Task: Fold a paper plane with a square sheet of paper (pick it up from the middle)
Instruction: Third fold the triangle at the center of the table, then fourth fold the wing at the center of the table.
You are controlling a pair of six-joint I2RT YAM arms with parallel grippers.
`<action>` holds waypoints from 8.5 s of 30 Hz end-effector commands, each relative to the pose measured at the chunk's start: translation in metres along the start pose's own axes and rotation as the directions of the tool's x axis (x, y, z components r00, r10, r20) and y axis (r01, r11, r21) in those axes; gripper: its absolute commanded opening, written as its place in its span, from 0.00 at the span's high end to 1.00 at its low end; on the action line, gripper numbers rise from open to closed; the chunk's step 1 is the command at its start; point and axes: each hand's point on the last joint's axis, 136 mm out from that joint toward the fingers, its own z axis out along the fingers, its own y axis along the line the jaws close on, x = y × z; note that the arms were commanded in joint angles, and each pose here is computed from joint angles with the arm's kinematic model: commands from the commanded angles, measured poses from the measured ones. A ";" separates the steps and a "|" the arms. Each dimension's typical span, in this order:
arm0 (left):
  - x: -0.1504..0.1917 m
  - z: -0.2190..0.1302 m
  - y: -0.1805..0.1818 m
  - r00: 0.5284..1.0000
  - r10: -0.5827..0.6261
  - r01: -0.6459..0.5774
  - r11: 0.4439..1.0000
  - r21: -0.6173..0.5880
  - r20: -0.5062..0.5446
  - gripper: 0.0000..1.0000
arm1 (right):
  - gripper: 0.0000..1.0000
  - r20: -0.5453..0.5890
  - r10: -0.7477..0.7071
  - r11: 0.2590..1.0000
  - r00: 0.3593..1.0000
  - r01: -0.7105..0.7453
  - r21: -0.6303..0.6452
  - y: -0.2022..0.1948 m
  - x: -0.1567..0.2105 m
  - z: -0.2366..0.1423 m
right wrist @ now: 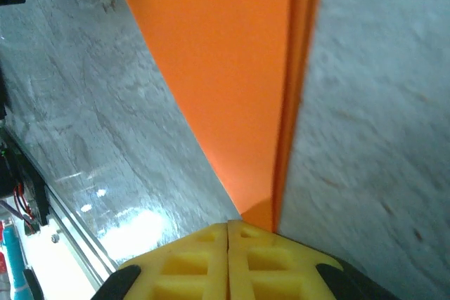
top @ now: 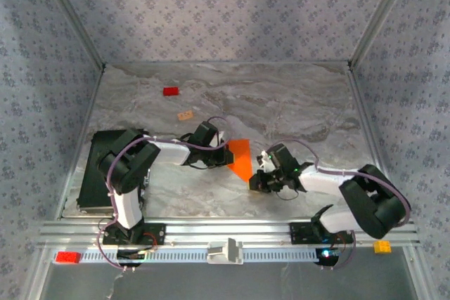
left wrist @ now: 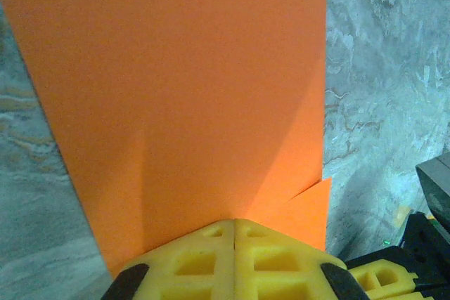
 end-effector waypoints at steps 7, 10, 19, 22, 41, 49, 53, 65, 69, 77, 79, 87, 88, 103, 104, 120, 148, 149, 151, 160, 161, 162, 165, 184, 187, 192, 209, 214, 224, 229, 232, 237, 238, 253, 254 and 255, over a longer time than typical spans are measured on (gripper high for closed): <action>0.014 0.004 0.035 0.998 -0.047 0.043 0.993 -0.113 -0.036 0.97 | 0.92 0.033 -0.036 0.997 0.999 0.039 -0.067 0.032 -0.019 -0.016; 0.013 0.004 0.035 0.998 -0.046 0.042 0.993 -0.113 -0.031 0.97 | 0.92 0.043 -0.048 0.997 0.998 0.051 -0.056 0.035 -0.031 -0.013; 0.005 0.000 0.022 0.999 -0.033 0.031 0.996 -0.089 -0.017 0.96 | 0.94 -0.010 0.052 0.997 0.999 -0.051 0.060 -0.006 -0.024 0.012; -0.004 -0.008 0.010 1.000 -0.021 0.023 0.996 -0.082 0.021 0.95 | 0.97 -0.019 0.096 0.985 0.995 -0.093 0.146 -0.028 -0.013 0.011; 0.046 0.008 -0.014 0.996 0.005 -0.008 0.999 -0.038 -0.091 0.94 | 0.99 -0.003 0.148 0.976 0.989 -0.146 0.159 -0.034 -0.016 0.016; 0.034 0.002 0.016 0.998 -0.026 0.020 0.996 -0.085 -0.060 0.94 | 0.99 -0.004 0.162 0.971 0.987 -0.159 0.178 -0.040 -0.014 0.015; 0.024 -0.006 0.015 0.999 -0.030 0.028 0.997 -0.077 -0.034 0.94 | 0.99 -0.005 0.161 0.970 0.987 -0.158 0.185 -0.043 -0.012 0.013; -0.006 -0.031 -0.011 0.998 -0.033 0.035 0.999 -0.037 0.056 0.93 | 1.00 -0.010 0.149 0.974 0.989 -0.145 0.176 -0.041 -0.011 0.011; -0.006 -0.028 -0.019 0.999 -0.005 0.006 1.000 -0.025 0.047 0.93 | 0.99 -0.007 0.144 0.976 0.990 -0.141 0.166 -0.039 -0.013 0.011; 0.006 -0.007 0.000 0.999 -0.014 0.011 0.998 -0.067 -0.041 0.95 | 0.98 0.003 0.123 0.982 0.992 -0.122 0.141 -0.033 -0.016 0.010; 0.009 -0.002 0.008 0.998 -0.025 0.020 0.996 -0.087 -0.056 0.96 | 0.97 0.004 0.118 0.984 0.993 -0.117 0.132 -0.031 -0.016 0.009; 0.020 0.002 0.030 0.995 -0.060 0.048 0.987 -0.150 -0.076 0.98 | 0.95 0.023 0.077 0.995 0.997 -0.078 0.068 -0.013 -0.017 -0.002; 0.020 0.001 0.030 0.995 -0.061 0.049 0.987 -0.152 -0.075 0.98 | 0.95 0.018 0.074 0.995 0.997 -0.075 0.063 -0.011 -0.015 -0.003; 0.018 0.001 0.027 0.995 -0.085 0.079 0.989 -0.125 -0.048 0.98 | 0.95 0.052 0.116 0.982 0.992 -0.122 0.143 -0.029 0.001 -0.022; 0.018 0.001 0.025 0.995 -0.092 0.087 0.990 -0.114 -0.038 0.98 | 0.94 0.064 0.106 0.981 0.992 -0.115 0.157 -0.026 -0.005 -0.026; 0.002 -0.034 -0.017 0.991 -0.022 0.028 0.999 -0.046 0.129 0.73 | 0.69 0.128 0.029 0.987 0.991 -0.049 0.154 0.004 -0.080 -0.015; -0.010 -0.044 -0.004 0.988 -0.088 0.090 0.996 -0.009 0.124 0.62 | 0.89 0.128 0.038 0.991 0.991 -0.054 0.126 0.002 -0.089 -0.015; -0.010 -0.045 -0.005 0.989 -0.085 0.086 0.996 -0.004 0.122 0.62 | 0.90 0.131 0.036 0.991 0.991 -0.052 0.121 0.003 -0.089 -0.015; -0.011 -0.046 -0.005 0.989 -0.083 0.084 0.996 -0.003 0.120 0.58 | 0.90 0.136 0.037 0.992 0.990 -0.052 0.113 0.003 -0.090 -0.017; -0.015 -0.046 -0.009 0.991 -0.085 0.082 0.996 0.025 0.101 0.47 | 0.91 0.159 0.042 0.994 0.986 -0.056 0.089 0.001 -0.091 -0.022; -0.014 -0.044 -0.010 0.992 -0.085 0.083 0.996 0.027 0.096 0.47 | 0.91 0.159 0.042 0.995 0.986 -0.057 0.086 0.001 -0.091 -0.022; -0.016 -0.044 -0.011 0.992 -0.087 0.084 0.996 0.033 0.096 0.47 | 0.91 0.160 0.043 0.995 0.986 -0.058 0.087 0.000 -0.091 -0.022; -0.018 -0.041 -0.015 0.992 -0.089 0.084 0.995 0.053 0.087 0.47 | 0.91 0.162 0.044 0.995 0.986 -0.058 0.086 0.000 -0.091 -0.023; -0.018 -0.026 -0.020 0.989 -0.139 0.132 0.982 0.134 0.049 0.56 | 0.90 0.166 0.056 0.994 0.985 -0.071 0.085 -0.005 -0.087 -0.022; -0.017 -0.024 -0.019 0.988 -0.146 0.138 0.981 0.133 0.047 0.57 | 0.90 0.175 0.058 0.994 0.983 -0.073 0.081 -0.005 -0.088 -0.022; -0.018 -0.025 -0.018 0.988 -0.148 0.140 0.981 0.131 0.052 0.59 | 0.90 0.175 0.060 0.994 0.983 -0.075 0.077 -0.006 -0.088 -0.022; -0.024 -0.030 -0.021 0.984 -0.156 0.144 0.981 0.127 0.084 0.87 | 0.65 0.237 0.024 0.987 0.971 -0.061 0.151 -0.008 -0.092 -0.039; -0.027 -0.033 -0.023 0.982 -0.162 0.150 0.980 0.128 0.095 0.88 | 0.54 0.287 -0.097 0.979 0.953 0.039 0.201 0.000 -0.091 -0.056; -0.029 -0.035 -0.032 0.984 -0.154 0.140 0.979 0.147 0.090 0.84 | 0.54 0.319 -0.567 0.808 0.759 0.437 0.396 0.041 -0.071 -0.051; -0.030 -0.037 -0.036 0.985 -0.148 0.133 0.979 0.157 0.089 0.84 | 0.56 0.296 -0.781 0.614 0.550 0.588 0.527 0.052 -0.058 -0.041; -0.030 -0.037 -0.039 0.986 -0.142 0.126 0.978 0.164 0.088 0.84 | 0.56 0.240 -0.835 0.531 0.495 0.612 0.585 0.049 -0.056 -0.035; -0.032 -0.040 -0.045 0.987 -0.132 0.115 0.977 0.178 0.089 0.84 | 0.56 0.148 -0.887 0.418 0.438 0.623 0.661 0.044 -0.057 -0.025; -0.032 -0.040 -0.046 0.988 -0.128 0.110 0.977 0.182 0.089 0.84 | 0.56 0.137 -0.889 0.408 0.437 0.619 0.671 0.041 -0.059 -0.024; -0.032 -0.042 -0.050 0.989 -0.113 0.094 0.977 0.192 0.090 0.84 | 0.63 0.074 -0.892 0.355 0.445 0.590 0.725 0.027 -0.067 -0.010; -0.032 -0.041 -0.049 0.990 -0.113 0.094 0.977 0.191 0.090 0.84 | 0.64 0.075 -0.891 0.357 0.447 0.588 0.726 0.026 -0.066 -0.010; -0.032 -0.042 -0.050 0.990 -0.113 0.094 0.977 0.192 0.091 0.84 | 0.67 0.073 -0.890 0.357 0.450 0.589 0.725 0.025 -0.066 -0.010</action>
